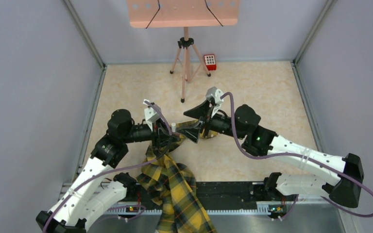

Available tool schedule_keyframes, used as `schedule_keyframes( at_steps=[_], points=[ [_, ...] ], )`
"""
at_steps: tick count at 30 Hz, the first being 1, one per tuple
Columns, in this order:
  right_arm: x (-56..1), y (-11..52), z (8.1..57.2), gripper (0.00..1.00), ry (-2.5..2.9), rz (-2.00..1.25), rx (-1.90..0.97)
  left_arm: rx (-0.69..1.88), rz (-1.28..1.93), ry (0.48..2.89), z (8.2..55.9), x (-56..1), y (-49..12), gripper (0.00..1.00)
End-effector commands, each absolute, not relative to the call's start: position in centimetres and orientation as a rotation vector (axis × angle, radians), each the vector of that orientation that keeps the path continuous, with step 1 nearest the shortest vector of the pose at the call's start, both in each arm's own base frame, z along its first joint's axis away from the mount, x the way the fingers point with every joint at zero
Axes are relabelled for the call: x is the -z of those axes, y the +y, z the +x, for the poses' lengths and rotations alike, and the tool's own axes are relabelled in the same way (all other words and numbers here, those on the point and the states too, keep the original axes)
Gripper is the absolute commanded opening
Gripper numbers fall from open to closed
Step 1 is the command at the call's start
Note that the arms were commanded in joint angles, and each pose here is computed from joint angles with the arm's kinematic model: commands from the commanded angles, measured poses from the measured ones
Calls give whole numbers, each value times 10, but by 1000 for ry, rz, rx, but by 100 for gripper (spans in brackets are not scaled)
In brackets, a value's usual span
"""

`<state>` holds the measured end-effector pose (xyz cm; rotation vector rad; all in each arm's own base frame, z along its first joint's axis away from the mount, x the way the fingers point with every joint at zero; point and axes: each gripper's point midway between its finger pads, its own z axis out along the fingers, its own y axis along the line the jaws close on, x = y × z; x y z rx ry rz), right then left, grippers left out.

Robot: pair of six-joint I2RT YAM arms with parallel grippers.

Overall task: Paint the nails
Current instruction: Unscrew the nail polish bottle.

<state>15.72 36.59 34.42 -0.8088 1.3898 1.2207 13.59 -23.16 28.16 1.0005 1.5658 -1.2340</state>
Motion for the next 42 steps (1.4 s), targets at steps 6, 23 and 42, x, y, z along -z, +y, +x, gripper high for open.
schedule_keyframes(
  at_steps=[6, 23, 42],
  points=[
    [-364, 363, 189, 76, 1401, -599, -1172, 873, 763, 1672, 196, -277, -207, 0],
    [-356, 400, 204, 52, 1504, -539, -1205, 829, 728, 1711, 205, -271, -203, 0],
    [-342, 424, 209, 41, 1562, -556, -1213, 812, 718, 1718, 207, -271, -200, 0]
  ],
)
